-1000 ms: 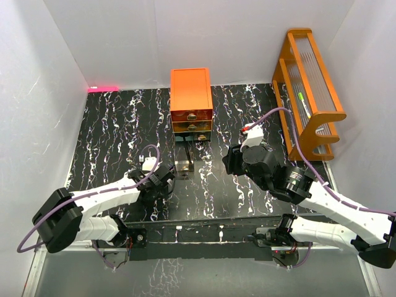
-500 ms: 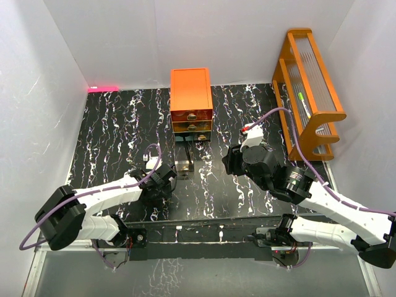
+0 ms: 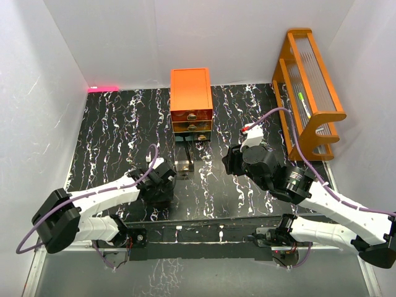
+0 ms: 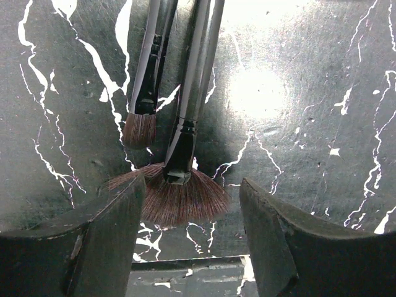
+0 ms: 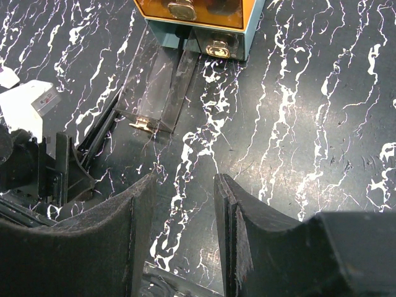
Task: Organize the makeup
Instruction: Pick up the makeup brush from the center of the board.
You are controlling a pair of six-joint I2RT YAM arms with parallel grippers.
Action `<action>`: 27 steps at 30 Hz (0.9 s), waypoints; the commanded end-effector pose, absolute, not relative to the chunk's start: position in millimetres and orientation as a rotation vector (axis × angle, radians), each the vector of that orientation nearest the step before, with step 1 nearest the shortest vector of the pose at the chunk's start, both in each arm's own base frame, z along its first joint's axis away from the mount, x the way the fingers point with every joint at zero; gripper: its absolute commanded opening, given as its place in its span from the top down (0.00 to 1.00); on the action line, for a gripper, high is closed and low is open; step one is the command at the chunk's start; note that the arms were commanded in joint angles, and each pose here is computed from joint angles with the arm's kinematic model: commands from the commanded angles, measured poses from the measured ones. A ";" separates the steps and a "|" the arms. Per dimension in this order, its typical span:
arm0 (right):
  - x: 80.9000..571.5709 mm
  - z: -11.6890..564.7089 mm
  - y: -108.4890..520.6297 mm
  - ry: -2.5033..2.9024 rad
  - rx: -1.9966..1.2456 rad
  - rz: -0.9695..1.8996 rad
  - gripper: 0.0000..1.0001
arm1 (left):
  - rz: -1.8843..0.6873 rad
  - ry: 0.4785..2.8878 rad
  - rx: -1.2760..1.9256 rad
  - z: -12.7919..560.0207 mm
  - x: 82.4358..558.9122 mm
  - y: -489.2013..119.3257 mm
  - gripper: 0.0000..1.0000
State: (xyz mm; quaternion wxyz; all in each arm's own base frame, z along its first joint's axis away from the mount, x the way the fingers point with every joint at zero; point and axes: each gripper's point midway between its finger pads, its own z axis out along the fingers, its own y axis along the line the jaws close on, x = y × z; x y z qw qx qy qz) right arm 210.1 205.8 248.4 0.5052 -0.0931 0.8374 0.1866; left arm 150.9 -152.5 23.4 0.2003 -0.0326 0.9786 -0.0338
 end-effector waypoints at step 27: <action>215.3 258.0 208.3 1.981 -0.159 0.485 0.55 | -0.147 2.775 -0.008 64.5 144.6 -165.7 0.98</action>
